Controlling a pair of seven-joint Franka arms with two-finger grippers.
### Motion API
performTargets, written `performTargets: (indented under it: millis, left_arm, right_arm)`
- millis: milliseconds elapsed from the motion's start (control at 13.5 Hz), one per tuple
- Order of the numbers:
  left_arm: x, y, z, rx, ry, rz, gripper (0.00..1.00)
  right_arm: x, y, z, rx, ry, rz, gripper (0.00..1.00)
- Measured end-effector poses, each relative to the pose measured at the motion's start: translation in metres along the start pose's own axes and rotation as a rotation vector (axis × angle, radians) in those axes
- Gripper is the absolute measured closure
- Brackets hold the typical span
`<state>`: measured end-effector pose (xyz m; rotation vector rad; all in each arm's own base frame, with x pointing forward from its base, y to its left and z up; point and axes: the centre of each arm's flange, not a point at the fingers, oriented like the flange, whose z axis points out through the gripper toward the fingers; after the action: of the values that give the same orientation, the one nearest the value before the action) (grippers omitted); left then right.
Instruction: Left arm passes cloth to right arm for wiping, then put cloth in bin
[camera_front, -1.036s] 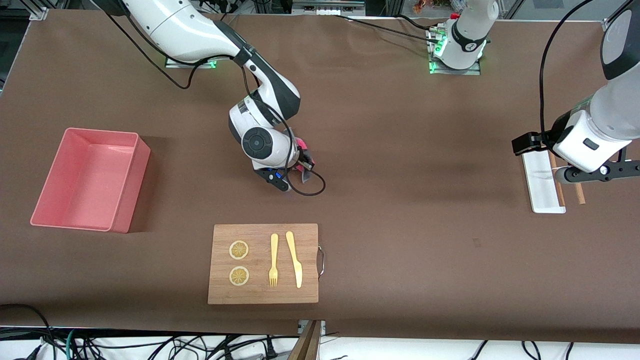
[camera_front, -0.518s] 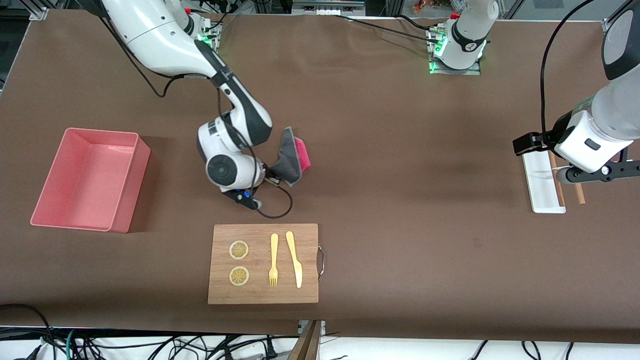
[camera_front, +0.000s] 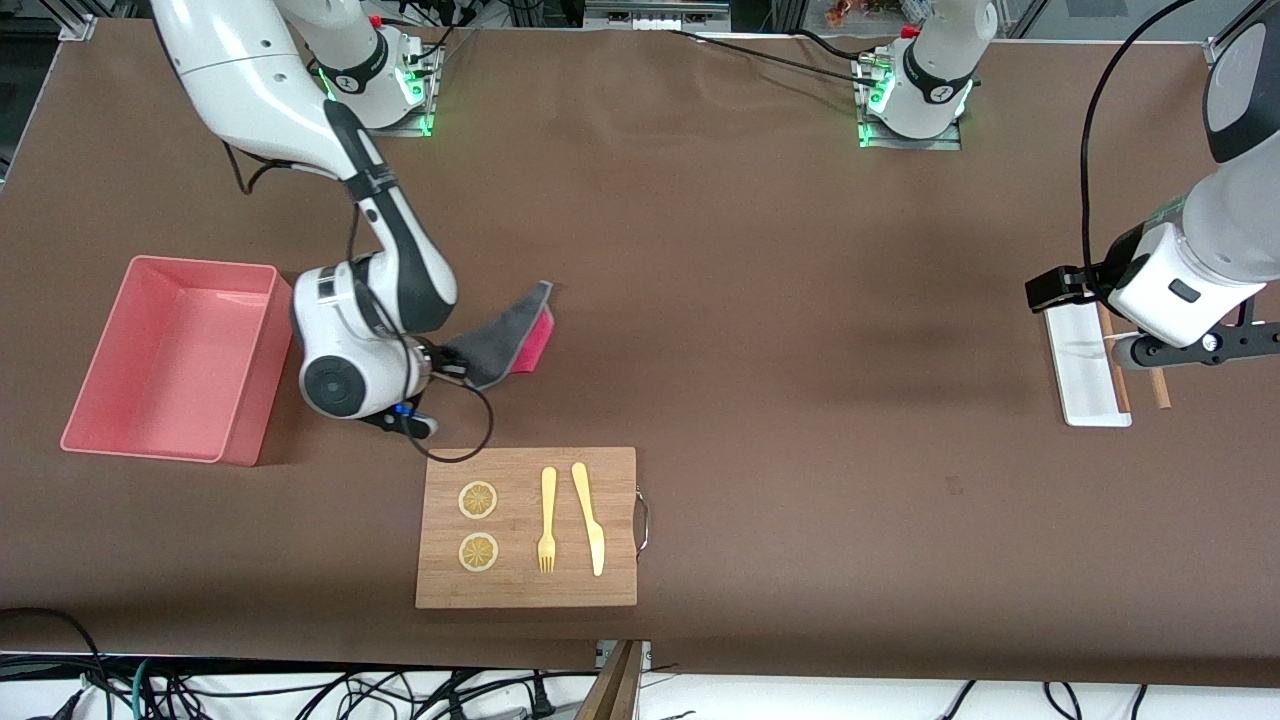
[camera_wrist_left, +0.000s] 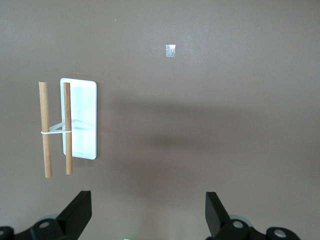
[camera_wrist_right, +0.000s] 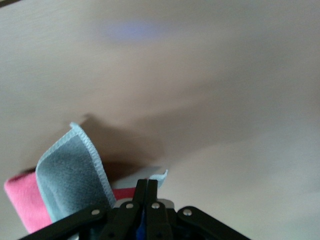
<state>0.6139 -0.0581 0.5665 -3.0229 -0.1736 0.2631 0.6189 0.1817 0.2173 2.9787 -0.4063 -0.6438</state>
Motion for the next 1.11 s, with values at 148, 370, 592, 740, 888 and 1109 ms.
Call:
performTargets:
  millis: [148,370,592,740,888,1109]
  left_arm:
    - [0.000,0.000,0.001,-0.001,-0.001,0.001,0.00]
    - [0.000,0.003,0.000,-0.001,0.000,0.007,0.00]
    - [0.001,0.011,-0.001,-0.009,0.018,0.028,0.00]
    - [0.001,0.021,-0.003,-0.044,0.033,0.058,0.00]
    - [0.003,0.013,-0.005,-0.099,0.067,0.092,0.00]
    - [-0.013,-0.005,-0.010,-0.108,0.158,0.106,0.00]
  right_arm:
    - [0.010,0.026,-0.006,-0.015,-0.009,-0.042,0.98]
    - [0.022,0.062,-0.015,-0.029,-0.014,-0.095,0.98]
    - [0.017,0.074,-0.042,-0.022,-0.004,-0.111,0.98]
    - [-0.001,0.082,-0.086,-0.033,0.004,-0.122,0.98]
    - [-0.024,0.102,-0.141,-0.039,0.010,-0.139,0.98]
    - [-0.048,0.155,-0.194,-0.059,0.003,-0.205,0.98]
